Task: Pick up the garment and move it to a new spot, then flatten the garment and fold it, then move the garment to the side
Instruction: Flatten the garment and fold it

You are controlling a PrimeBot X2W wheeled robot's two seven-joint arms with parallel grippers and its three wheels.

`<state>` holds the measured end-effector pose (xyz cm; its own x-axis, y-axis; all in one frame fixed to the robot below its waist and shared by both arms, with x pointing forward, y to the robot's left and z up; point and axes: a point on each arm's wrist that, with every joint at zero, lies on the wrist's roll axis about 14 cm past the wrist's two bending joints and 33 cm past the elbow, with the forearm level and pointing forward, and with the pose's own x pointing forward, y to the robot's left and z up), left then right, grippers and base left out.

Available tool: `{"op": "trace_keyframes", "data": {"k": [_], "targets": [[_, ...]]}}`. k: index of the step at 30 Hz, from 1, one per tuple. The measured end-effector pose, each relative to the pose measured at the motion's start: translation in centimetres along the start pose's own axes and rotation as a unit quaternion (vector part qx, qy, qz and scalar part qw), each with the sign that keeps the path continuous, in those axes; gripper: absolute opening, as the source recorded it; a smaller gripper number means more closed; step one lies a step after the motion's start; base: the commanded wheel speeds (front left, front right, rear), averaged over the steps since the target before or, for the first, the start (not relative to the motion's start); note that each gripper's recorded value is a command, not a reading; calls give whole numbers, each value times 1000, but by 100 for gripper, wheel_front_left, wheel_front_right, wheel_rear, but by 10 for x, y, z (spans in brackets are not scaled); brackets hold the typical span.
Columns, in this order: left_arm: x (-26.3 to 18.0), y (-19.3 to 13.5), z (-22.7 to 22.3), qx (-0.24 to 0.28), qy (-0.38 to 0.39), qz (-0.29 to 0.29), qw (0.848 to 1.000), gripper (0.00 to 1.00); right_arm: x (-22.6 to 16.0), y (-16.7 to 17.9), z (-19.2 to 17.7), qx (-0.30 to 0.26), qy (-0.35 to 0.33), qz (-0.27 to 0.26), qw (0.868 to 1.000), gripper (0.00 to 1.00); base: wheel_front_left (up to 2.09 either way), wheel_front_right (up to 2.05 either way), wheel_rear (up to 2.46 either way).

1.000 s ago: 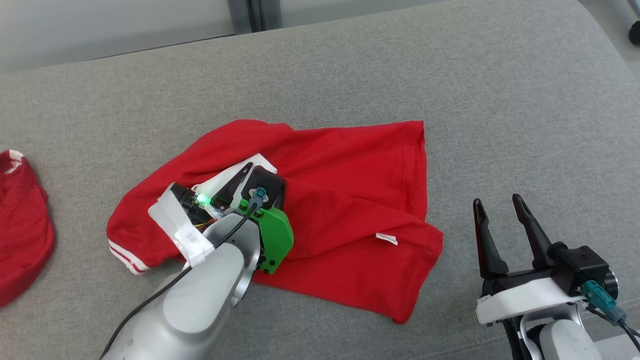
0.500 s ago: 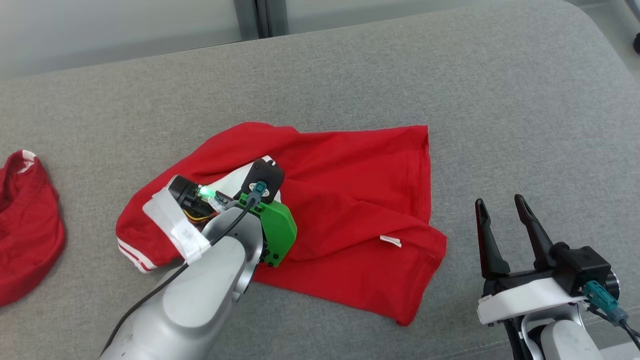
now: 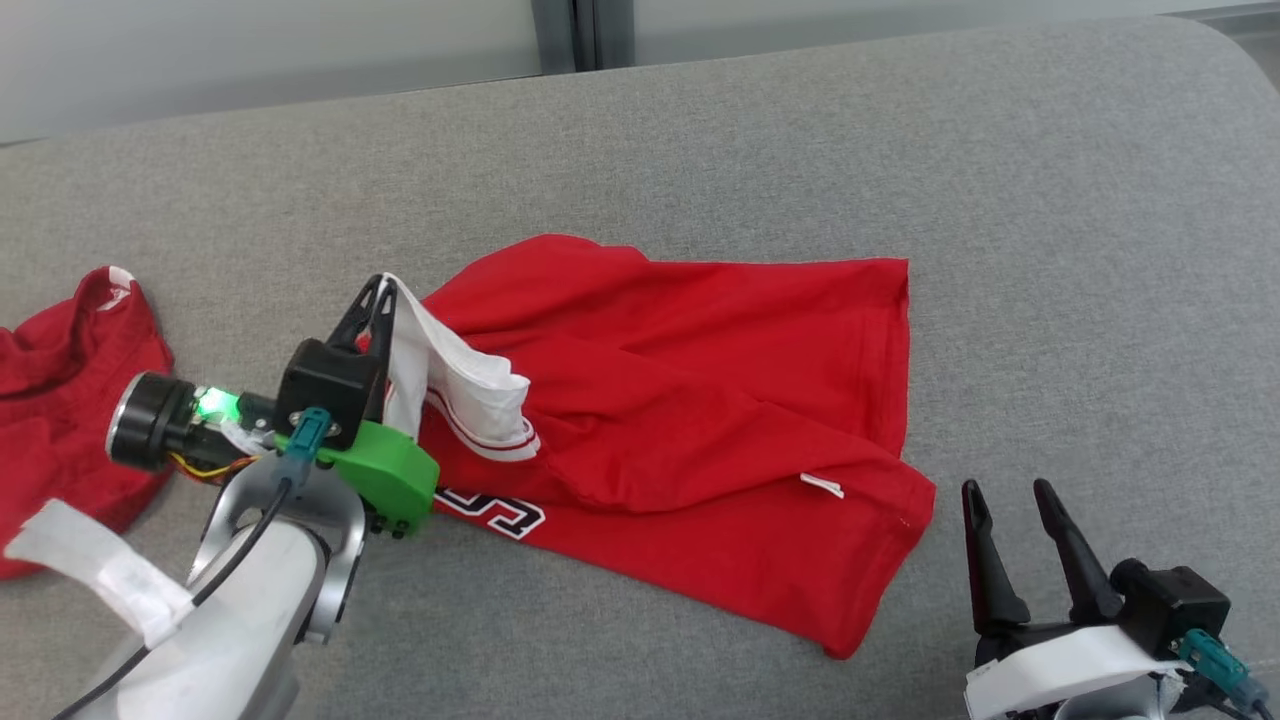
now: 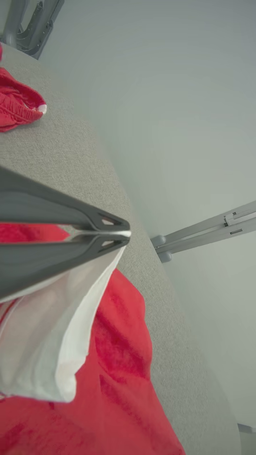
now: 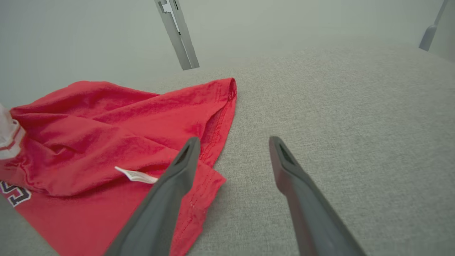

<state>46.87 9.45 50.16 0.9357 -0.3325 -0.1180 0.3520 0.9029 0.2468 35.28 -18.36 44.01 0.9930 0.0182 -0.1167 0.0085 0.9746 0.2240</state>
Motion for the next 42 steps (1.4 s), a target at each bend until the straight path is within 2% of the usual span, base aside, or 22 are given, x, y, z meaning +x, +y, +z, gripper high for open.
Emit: {"op": "trace_keyframes", "data": {"k": [7, 10, 12, 14, 16, 18, 21, 23, 25, 26, 28, 30, 37, 42], "targets": [[-18, 22, -3, 3, 5, 30, 1000, 0, 9, 11, -31, 109, 53, 20, 992, 100, 0, 0, 0], [-23, 25, -5, 3, 9, 37, 999, 0, 10, 15, -40, 123, 79, 42, 988, 99, 0, 0, 0], [-26, 29, -4, 3, 8, 43, 999, 0, 7, 18, -49, 128, 101, 56, 985, 91, 0, 0, 0], [-29, 32, -3, 2, 7, 49, 999, 0, 5, 22, -53, 132, 114, 67, 982, 69, 0, 0, 0], [-31, 35, -3, 1, 6, 53, 999, 0, 6, 26, -52, 140, 115, 75, 981, 64, 0, 0, 0], [-33, 36, -4, 0, 7, 56, 998, 0, 8, 28, -49, 150, 111, 77, 979, 50, 0, 0, 0], [-35, 37, -5, -1, 8, 58, 998, 0, 6, 31, -52, 162, 117, 78, 977, 43, 0, 0, 0], [-36, 38, -6, -2, 9, 59, 998, 0, 4, 34, -54, 166, 123, 83, 975, 32, 0, 0, 0], [-38, 39, -6, -2, 10, 61, 998, 0, 5, 34, -54, 167, 125, 84, 974, 28, 0, 0, 0], [-38, 39, -6, -2, 10, 61, 998, 0, 4, 33, -54, 168, 126, 83, 974, 22, 0, 0, 0], [-39, 39, -5, -2, 8, 62, 998, 0, 1, 31, -57, 165, 131, 82, 974, 22, 0, 0, 0], [-39, 38, -4, -2, 7, 61, 998, 0, -1, 30, -58, 163, 133, 82, 974, 0, 0, 0, 0], [-38, 37, 4, -2, -10, 59, 998, 0, -3, 23, -54, 155, 126, 76, 977, 0, 0, 0, 0], [-39, 42, 35, -5, -67, 56, 996, 0, 6, 9, -12, 146, 62, 75, 984, 0, 0, 0, 0]]}}
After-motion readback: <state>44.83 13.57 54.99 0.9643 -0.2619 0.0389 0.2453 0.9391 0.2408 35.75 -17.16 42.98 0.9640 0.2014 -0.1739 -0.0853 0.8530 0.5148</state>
